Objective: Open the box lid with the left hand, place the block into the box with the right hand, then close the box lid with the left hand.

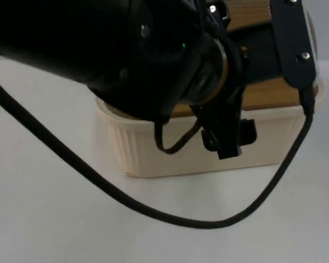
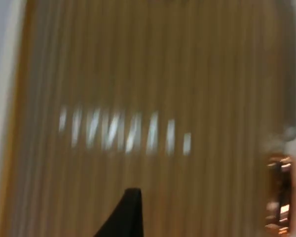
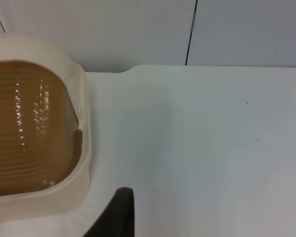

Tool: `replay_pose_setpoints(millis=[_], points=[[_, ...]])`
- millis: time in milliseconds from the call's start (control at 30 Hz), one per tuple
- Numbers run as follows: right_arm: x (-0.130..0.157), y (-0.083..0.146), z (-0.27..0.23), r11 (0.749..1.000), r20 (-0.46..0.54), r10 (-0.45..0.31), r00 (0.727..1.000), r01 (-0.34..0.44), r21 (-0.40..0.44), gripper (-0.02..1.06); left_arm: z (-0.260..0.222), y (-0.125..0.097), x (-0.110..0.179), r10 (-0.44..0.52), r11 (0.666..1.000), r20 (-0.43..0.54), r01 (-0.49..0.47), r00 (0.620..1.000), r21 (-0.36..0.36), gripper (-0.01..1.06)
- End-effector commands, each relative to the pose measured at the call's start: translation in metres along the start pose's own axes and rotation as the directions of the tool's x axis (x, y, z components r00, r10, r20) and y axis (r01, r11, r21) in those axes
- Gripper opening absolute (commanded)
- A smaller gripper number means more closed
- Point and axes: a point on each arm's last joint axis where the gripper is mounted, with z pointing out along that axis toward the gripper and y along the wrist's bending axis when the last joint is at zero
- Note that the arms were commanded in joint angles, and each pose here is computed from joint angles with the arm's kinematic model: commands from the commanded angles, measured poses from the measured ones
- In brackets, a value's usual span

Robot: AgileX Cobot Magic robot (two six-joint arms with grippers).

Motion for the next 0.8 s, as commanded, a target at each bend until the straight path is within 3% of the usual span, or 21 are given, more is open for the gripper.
replay_pose_setpoints(millis=[0,67,233,300,333,500,533,567,600,767], points=[[-0.001,-0.001,-0.003,1.0,0.006,-0.007,1.0,0.006,0.007,1.01,0.001,0.0,0.001,-0.007,0.998,-0.02,0.005,1.0,-0.063,1.0],[-0.001,-0.001,-0.003,1.0,0.006,-0.007,1.0,0.006,0.007,1.01,0.004,-0.003,0.0,0.009,0.996,-0.019,-0.011,1.0,-0.088,0.89],[-0.001,-0.001,-0.003,1.0,0.004,-0.007,1.0,0.007,0.007,1.01,0.003,-0.012,-0.005,0.025,0.997,-0.002,-0.025,1.0,-0.072,0.69],[0.0,-0.001,-0.003,1.0,-0.005,-0.007,1.0,0.007,0.007,1.01,0.002,-0.015,-0.007,0.012,0.998,0.008,-0.012,1.0,-0.054,0.53],[0.0,-0.001,-0.003,1.0,-0.005,-0.007,1.0,0.007,0.007,1.01,0.002,-0.015,-0.007,0.012,0.998,0.008,-0.012,1.0,-0.054,0.53],[0.001,-0.001,-0.003,1.0,-0.018,-0.008,1.0,0.008,0.009,1.01,0.005,-0.021,-0.004,-0.041,0.999,-0.023,0.041,0.999,-0.019,0.13],[0.001,-0.001,-0.003,1.0,-0.018,-0.008,1.0,0.008,0.009,1.01,0.005,-0.021,-0.004,-0.041,0.999,-0.023,0.041,0.999,-0.019,0.13],[0.001,-0.001,-0.003,1.0,-0.016,-0.008,1.0,0.008,0.009,1.01,0.005,-0.022,-0.004,-0.043,0.999,-0.021,0.043,0.999,-0.013,0.04],[0.001,-0.001,-0.003,1.0,-0.016,-0.008,1.0,0.008,0.009,1.01,0.005,-0.023,-0.004,-0.044,0.999,-0.015,0.044,0.999,-0.003,0.0],[0.001,-0.001,-0.003,1.0,-0.016,-0.009,1.0,0.009,0.011,1.01,0.006,-0.023,-0.004,-0.064,0.998,-0.008,0.065,0.998,0.026,0.0]])
